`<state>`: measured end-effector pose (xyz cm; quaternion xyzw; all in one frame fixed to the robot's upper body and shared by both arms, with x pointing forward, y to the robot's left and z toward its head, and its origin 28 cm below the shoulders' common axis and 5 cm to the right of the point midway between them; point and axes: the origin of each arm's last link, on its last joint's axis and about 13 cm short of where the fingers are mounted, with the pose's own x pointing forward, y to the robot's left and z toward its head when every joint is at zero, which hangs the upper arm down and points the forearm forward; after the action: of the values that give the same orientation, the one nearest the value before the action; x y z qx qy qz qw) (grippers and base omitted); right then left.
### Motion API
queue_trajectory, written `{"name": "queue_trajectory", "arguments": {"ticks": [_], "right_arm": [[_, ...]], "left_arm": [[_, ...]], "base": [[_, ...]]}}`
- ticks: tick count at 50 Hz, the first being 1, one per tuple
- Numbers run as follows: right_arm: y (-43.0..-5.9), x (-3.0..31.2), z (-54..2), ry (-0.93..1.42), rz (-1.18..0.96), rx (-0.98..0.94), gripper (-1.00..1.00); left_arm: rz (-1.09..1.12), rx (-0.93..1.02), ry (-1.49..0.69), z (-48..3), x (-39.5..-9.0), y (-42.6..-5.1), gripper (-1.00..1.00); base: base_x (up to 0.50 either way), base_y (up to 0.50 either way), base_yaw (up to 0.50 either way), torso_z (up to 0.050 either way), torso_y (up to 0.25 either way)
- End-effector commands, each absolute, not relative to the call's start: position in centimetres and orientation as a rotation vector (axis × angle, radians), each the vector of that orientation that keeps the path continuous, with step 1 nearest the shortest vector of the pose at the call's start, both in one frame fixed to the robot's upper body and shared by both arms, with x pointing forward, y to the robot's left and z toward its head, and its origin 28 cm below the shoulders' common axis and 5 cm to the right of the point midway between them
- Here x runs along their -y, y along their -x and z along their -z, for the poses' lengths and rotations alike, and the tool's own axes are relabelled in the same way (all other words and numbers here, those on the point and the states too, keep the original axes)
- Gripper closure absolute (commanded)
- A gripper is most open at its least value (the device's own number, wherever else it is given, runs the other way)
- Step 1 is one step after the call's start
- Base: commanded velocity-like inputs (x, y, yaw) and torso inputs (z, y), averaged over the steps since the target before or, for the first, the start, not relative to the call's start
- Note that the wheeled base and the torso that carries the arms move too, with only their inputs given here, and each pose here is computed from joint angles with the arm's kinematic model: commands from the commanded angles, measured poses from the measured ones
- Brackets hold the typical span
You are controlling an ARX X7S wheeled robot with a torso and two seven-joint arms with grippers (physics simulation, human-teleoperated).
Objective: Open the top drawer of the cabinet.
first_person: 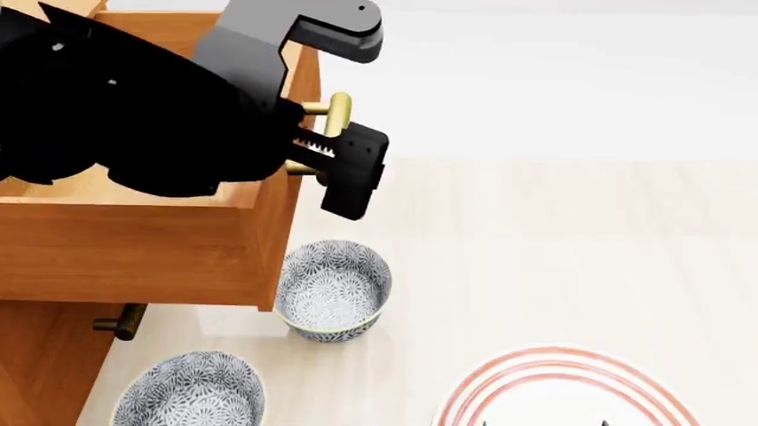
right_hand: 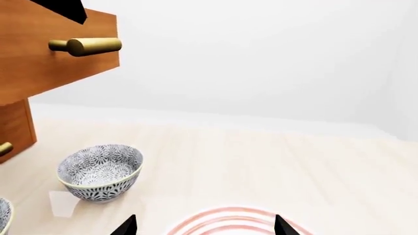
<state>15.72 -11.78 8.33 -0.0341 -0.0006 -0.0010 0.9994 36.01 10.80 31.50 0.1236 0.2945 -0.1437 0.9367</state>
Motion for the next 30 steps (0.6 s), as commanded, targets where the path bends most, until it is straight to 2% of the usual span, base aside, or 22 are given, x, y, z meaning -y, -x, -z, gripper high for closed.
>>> {"name": "queue_trajectory", "arguments": {"ticks": [1, 30], "right_arm": [[-15.6, 11.6, -8.4, 0.070, -0.004, 0.001, -1.00], [-15.2, 11.4, -9.0, 0.078, -0.010, 0.017, -1.00]], "left_arm": [[0.626, -0.478, -0.041, -37.7, -6.0, -32.9, -1.00], [0.556, -0.403, -0.051, -41.5, -8.1, -33.4, -1.00]], "base": [[0.00, 0.00, -0.01, 0.000, 0.011], [0.00, 0.00, 0.00, 0.000, 0.001]]}}
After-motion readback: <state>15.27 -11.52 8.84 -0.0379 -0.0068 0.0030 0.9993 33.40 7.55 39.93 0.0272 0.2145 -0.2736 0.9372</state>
